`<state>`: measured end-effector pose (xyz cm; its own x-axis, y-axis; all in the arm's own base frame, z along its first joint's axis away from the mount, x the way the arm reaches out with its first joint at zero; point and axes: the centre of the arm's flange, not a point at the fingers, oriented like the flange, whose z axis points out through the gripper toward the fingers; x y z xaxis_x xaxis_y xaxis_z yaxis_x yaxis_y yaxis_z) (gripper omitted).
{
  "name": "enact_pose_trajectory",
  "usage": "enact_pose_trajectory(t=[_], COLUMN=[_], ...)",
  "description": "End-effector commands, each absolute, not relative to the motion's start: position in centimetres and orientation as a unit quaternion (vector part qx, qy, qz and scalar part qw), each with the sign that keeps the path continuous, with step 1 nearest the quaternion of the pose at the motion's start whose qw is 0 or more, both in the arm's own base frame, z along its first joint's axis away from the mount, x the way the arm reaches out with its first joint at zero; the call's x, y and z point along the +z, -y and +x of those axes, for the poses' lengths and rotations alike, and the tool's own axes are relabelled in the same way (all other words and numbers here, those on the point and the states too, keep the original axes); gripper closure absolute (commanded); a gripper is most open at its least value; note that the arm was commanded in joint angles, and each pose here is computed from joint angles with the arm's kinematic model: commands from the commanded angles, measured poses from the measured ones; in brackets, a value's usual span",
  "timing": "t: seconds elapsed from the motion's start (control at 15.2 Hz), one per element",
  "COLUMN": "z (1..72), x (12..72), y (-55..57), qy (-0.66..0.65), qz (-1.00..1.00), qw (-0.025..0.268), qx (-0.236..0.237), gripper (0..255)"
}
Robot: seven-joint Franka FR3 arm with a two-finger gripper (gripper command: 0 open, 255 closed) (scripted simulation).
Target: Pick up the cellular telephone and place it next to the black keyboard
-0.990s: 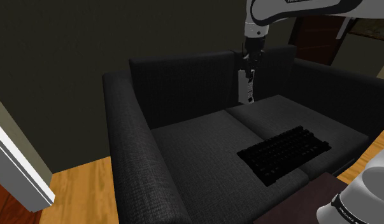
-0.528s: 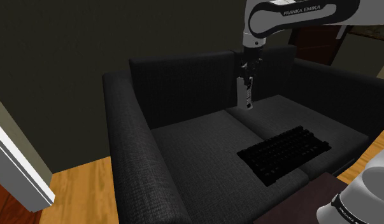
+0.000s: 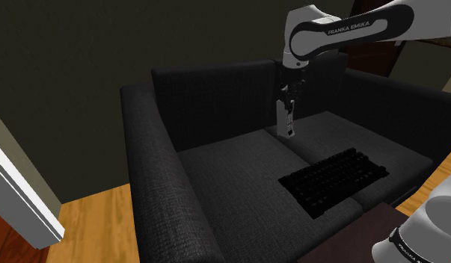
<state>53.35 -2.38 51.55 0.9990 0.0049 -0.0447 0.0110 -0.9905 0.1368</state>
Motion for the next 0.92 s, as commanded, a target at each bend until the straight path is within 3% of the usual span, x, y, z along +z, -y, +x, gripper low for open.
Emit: enact_pose_trajectory(t=[0.0, 0.86], z=[53.4, 53.4], x=[50.5, 43.7], y=[2.4, 2.4], qy=[-0.004, -0.004], qz=[0.997, 0.997], qw=[0.069, 0.069], qx=[-0.021, -0.021], gripper=[255, 255])
